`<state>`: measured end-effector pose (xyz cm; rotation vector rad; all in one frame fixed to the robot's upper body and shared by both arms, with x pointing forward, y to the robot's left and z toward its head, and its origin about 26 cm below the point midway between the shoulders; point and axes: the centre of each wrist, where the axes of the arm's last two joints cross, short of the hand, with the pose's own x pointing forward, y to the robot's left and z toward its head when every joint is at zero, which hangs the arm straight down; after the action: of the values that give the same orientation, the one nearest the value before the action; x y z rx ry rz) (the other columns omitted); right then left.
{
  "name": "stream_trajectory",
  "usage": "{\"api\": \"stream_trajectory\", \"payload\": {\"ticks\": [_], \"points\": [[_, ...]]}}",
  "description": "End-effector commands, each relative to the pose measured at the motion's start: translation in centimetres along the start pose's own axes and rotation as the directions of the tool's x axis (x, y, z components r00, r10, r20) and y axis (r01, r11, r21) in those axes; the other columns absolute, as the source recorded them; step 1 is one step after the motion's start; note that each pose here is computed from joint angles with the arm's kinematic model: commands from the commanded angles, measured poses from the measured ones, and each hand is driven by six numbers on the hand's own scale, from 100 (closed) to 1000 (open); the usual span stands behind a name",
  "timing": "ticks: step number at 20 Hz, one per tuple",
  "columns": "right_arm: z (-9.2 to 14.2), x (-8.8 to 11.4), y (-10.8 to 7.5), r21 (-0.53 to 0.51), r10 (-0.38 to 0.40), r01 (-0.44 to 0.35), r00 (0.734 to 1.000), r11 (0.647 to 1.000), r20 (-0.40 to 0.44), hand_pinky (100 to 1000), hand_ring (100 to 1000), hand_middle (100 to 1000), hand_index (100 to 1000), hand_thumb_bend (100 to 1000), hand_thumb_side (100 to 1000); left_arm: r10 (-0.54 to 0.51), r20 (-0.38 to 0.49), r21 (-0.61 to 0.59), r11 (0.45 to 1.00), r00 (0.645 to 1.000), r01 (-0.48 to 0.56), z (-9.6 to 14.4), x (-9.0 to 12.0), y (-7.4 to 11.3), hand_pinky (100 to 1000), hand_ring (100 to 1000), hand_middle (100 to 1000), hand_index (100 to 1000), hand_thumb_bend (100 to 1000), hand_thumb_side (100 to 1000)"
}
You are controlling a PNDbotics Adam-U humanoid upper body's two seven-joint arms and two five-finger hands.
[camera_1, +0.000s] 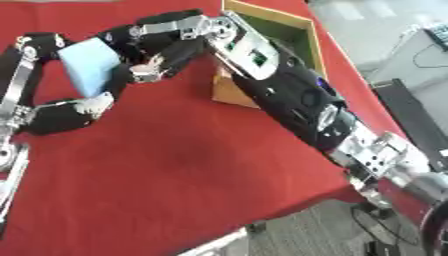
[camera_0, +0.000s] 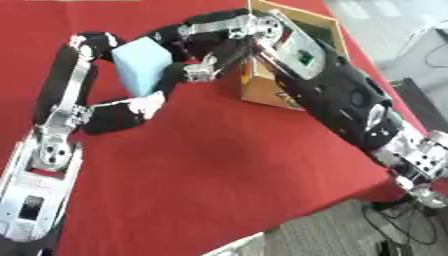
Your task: Pick up the objects with one hand, pass them to the other hand, and then place them into the box on the other side of the table.
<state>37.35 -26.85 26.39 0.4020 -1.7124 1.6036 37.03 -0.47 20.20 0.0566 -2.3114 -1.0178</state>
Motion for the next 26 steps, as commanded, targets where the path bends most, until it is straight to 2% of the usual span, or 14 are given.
{"api": "stream_trajectory", "payload": {"ticks": [1, 5, 6, 10, 11, 13, 14, 18, 26], "points": [[-1.5, 2.7, 0.3, 0.048, 0.049, -0.054, 0.994, 0.997, 0.098, 899, 905, 440, 469, 100, 410, -0.001, -0.001, 0.003, 1.000, 1.000, 0.001, -0.5, 0.3, -0.1, 676, 619, 508, 625, 100, 315], [-1.3, 2.5, 0.2, 0.040, 0.040, -0.044, 0.996, 0.998, 0.085, 884, 881, 418, 450, 100, 327, -0.019, 0.011, -0.025, 1.000, 1.000, 0.020, -0.5, 0.3, -0.3, 686, 630, 519, 627, 101, 277], [-1.3, 2.4, 0.2, 0.038, 0.037, -0.040, 0.996, 0.998, 0.080, 882, 878, 415, 453, 100, 306, -0.024, 0.013, -0.032, 0.999, 1.000, 0.025, -0.5, 0.3, -0.3, 688, 632, 522, 630, 126, 269], [-1.0, 2.3, 0.0, 0.029, 0.020, -0.022, 0.998, 0.999, 0.066, 876, 871, 403, 449, 100, 233, -0.045, 0.014, -0.048, 0.998, 0.999, 0.046, -0.4, 0.1, -0.4, 697, 647, 537, 671, 303, 253], [-1.0, 2.3, 0.0, 0.028, 0.018, -0.019, 0.998, 0.999, 0.065, 874, 868, 400, 447, 100, 227, -0.052, 0.015, -0.050, 0.997, 0.999, 0.052, -0.3, 0.1, -0.4, 700, 652, 542, 685, 369, 276], [-0.9, 2.3, -0.1, 0.026, 0.011, -0.013, 0.998, 1.000, 0.062, 872, 866, 397, 446, 100, 224, -0.060, 0.020, -0.057, 0.997, 0.998, 0.061, -0.3, 0.0, -0.4, 703, 655, 544, 694, 411, 295], [-0.9, 2.3, -0.1, 0.025, 0.009, -0.010, 0.998, 1.000, 0.061, 870, 864, 392, 443, 100, 220, -0.063, 0.023, -0.059, 0.996, 0.998, 0.064, -0.3, 0.0, -0.5, 707, 662, 551, 712, 487, 328], [-0.8, 2.2, -0.1, 0.020, 0.000, -0.001, 0.999, 1.000, 0.054, 867, 861, 388, 439, 100, 217, -0.075, 0.025, -0.065, 0.995, 0.997, 0.077, -0.2, -0.3, -0.5, 720, 680, 573, 754, 590, 390], [-0.5, 1.9, -0.1, 0.013, -0.009, 0.008, 0.999, 1.000, 0.043, 864, 858, 386, 437, 100, 216, -0.098, -0.017, -0.010, 0.995, 0.995, 0.098, 0.0, -0.9, -0.5, 729, 711, 607, 793, 659, 419]]}}
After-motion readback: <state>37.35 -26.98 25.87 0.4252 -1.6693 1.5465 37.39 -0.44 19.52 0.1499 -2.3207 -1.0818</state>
